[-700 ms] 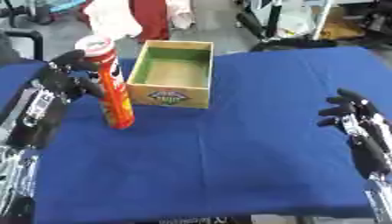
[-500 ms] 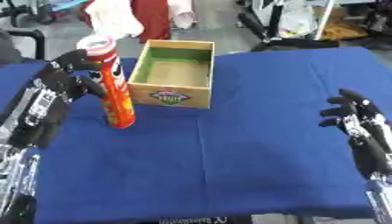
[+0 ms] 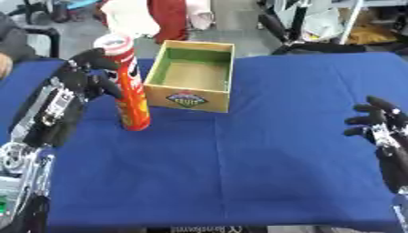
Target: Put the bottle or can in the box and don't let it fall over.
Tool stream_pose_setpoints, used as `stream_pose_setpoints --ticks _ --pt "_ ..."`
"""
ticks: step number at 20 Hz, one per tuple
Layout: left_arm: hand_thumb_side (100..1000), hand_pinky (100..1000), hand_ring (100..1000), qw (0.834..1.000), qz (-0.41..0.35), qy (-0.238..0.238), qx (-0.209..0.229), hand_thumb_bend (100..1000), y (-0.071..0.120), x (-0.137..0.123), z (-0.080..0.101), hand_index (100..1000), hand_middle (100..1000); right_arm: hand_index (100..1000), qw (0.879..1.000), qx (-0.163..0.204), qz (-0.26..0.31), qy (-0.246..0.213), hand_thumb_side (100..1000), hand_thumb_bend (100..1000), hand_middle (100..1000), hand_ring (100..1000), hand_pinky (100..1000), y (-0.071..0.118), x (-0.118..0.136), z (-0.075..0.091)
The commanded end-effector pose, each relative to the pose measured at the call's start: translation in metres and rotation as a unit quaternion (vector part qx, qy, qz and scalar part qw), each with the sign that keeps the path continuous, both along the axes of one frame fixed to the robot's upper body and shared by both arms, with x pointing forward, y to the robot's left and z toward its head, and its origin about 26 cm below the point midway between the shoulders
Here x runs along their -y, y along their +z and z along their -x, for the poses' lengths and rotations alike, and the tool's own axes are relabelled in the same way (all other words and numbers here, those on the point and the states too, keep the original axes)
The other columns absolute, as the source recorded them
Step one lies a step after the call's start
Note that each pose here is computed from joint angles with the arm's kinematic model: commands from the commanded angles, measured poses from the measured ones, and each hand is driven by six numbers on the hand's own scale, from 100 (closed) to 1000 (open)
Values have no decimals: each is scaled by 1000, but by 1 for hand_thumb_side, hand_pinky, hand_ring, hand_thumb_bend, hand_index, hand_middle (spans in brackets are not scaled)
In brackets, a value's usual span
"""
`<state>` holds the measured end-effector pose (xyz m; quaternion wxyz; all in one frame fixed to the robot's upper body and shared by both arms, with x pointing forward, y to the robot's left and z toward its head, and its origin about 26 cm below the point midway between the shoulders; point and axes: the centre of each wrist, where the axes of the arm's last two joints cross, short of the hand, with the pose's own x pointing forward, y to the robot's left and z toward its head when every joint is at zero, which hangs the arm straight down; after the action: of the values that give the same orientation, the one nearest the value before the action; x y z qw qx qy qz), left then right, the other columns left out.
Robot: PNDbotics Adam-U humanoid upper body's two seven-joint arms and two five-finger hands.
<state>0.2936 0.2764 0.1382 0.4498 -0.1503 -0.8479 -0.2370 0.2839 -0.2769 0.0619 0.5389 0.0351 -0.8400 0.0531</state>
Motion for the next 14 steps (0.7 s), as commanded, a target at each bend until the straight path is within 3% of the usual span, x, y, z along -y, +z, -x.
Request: stream_pose_setpoints --ticks 1,4,6,12,14 --pt "680 641 585 1000 -12 -1 16 100 9 -1 1 917 737 833 1000 15 6 2 445 100 694 641 559 9 2 -1" --pt "680 641 585 1000 -13 -1 17 100 9 -1 1 917 737 833 1000 15 6 2 445 100 694 641 559 9 2 -1" --pt "634 653 623 999 -21 0 26 100 13 -2 0 934 773 833 1000 14 8 2 441 100 694 641 558 8 2 -1" --pt "572 712 737 987 -107 41 112 100 59 -20 -1 979 847 833 1000 10 17 5 440 100 694 641 559 7 3 0" --pt "604 736 774 980 -143 53 125 100 71 -26 -7 1000 879 834 1000 9 21 4 440 100 694 641 558 6 5 0"
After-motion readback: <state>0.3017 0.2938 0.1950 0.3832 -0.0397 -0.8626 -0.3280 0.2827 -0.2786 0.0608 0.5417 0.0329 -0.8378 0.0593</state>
